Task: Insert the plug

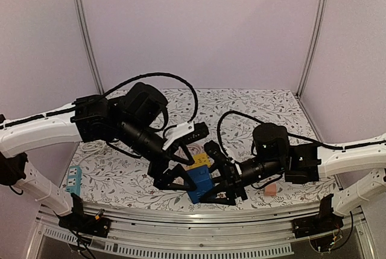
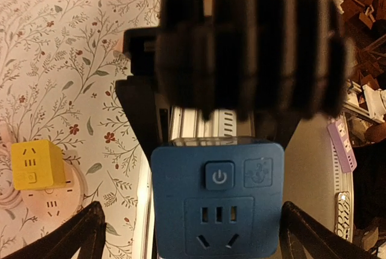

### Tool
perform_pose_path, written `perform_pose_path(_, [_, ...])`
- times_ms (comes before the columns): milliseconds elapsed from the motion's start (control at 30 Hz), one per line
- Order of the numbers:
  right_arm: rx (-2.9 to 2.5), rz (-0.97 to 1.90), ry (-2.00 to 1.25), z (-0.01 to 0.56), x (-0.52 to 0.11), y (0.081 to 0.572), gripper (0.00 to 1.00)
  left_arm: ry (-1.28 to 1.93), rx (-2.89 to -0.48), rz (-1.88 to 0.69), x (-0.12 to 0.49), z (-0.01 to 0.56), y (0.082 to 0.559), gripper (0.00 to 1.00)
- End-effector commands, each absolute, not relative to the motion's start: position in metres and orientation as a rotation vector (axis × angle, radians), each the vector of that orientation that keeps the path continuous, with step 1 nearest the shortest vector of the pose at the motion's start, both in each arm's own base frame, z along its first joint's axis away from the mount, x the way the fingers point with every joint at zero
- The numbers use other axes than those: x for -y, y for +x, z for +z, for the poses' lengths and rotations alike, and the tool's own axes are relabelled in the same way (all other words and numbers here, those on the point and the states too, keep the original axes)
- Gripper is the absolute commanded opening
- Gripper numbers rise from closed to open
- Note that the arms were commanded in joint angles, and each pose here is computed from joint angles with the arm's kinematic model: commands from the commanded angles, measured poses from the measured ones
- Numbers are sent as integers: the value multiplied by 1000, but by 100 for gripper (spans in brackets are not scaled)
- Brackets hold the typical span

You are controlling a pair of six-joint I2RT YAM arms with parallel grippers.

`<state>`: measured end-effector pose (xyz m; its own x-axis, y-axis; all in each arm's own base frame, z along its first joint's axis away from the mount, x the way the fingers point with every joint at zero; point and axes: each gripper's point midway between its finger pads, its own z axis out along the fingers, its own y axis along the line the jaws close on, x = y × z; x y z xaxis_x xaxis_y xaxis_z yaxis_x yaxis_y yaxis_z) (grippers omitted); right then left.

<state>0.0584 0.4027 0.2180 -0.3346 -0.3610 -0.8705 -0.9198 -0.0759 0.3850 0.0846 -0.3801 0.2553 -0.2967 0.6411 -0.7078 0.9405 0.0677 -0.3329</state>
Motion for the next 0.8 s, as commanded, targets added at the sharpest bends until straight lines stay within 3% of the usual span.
perform_pose_path(0, [-1562, 1423, -1386, 244, -401, 50, 0, 1677, -2014, -1024, 374, 242, 72, 99])
perform_pose_path(433, [-1566, 1405, -1384, 243, -404, 50, 0, 1714, -1977, -1022, 386, 243, 69, 85])
perform_pose_path(767, [-1558, 1407, -1373, 244, -405, 51, 0, 1688, -1956, -1002, 389, 244, 70, 88])
